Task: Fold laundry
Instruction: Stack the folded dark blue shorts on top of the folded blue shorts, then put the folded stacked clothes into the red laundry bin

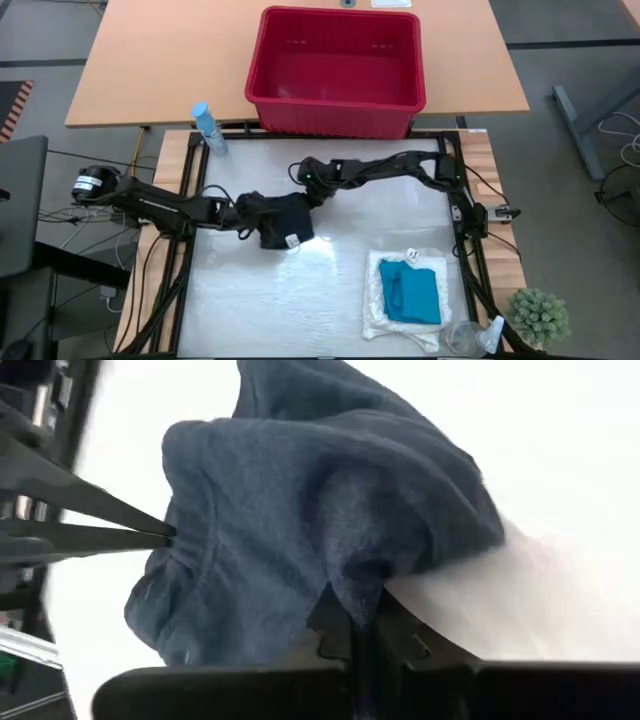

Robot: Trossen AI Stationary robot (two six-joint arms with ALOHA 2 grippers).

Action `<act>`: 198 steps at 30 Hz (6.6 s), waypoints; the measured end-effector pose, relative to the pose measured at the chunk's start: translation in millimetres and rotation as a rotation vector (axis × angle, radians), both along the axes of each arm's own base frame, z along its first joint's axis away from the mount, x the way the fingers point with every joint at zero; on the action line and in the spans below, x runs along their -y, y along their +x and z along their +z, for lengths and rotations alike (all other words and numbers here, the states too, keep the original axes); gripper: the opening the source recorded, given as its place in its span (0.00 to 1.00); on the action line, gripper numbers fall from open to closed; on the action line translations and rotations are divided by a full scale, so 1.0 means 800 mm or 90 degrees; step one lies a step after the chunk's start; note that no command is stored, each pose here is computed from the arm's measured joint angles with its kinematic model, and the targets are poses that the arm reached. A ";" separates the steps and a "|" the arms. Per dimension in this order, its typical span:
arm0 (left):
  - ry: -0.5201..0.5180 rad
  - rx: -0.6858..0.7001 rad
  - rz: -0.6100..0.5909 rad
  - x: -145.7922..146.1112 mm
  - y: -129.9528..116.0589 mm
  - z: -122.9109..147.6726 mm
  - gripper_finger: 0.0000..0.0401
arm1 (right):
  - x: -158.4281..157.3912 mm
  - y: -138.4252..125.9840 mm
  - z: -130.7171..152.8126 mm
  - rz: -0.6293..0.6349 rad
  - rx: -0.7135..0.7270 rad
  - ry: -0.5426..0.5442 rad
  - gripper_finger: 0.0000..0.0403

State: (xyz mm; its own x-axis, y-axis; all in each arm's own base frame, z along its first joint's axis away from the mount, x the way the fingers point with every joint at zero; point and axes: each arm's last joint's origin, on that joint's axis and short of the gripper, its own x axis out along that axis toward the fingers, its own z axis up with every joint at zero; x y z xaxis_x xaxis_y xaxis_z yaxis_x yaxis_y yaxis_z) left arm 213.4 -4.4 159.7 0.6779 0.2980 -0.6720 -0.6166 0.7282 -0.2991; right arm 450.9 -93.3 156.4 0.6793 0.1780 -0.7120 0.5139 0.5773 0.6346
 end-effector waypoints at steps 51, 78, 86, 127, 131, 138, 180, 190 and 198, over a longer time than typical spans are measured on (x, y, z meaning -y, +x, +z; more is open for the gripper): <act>0.203 0.051 -0.103 -0.006 0.035 0.098 0.00 | -0.323 -0.245 0.215 -0.261 -0.234 0.091 0.07; 0.068 0.134 -0.027 -0.030 0.039 0.104 0.00 | -0.360 -0.344 0.202 -0.298 -0.551 -0.004 0.07; 0.072 0.145 -0.029 -0.030 0.041 0.105 0.00 | -0.364 -0.339 0.199 -0.261 -0.527 -0.017 0.20; -0.138 0.371 -0.057 -0.023 0.106 0.086 0.09 | -0.397 -0.364 0.144 -0.280 -0.261 -0.145 0.05; -0.147 0.389 -0.053 -0.024 0.110 0.085 0.05 | -0.400 -0.361 0.113 -0.273 -0.246 -0.120 0.03; -0.158 0.387 -0.053 -0.023 0.111 0.082 0.00 | -0.399 -0.362 0.054 -0.262 -0.240 -0.059 0.04; -0.029 0.225 -0.363 0.028 0.244 0.084 0.00 | -0.316 -0.399 0.211 -0.112 0.095 -0.055 0.16; 0.045 0.097 -0.451 0.079 0.330 0.029 0.00 | -0.312 -0.401 0.235 -0.081 0.138 -0.089 0.16; 0.110 0.155 -0.444 0.092 0.345 0.025 0.00 | -0.313 -0.405 0.234 -0.069 0.133 -0.098 0.16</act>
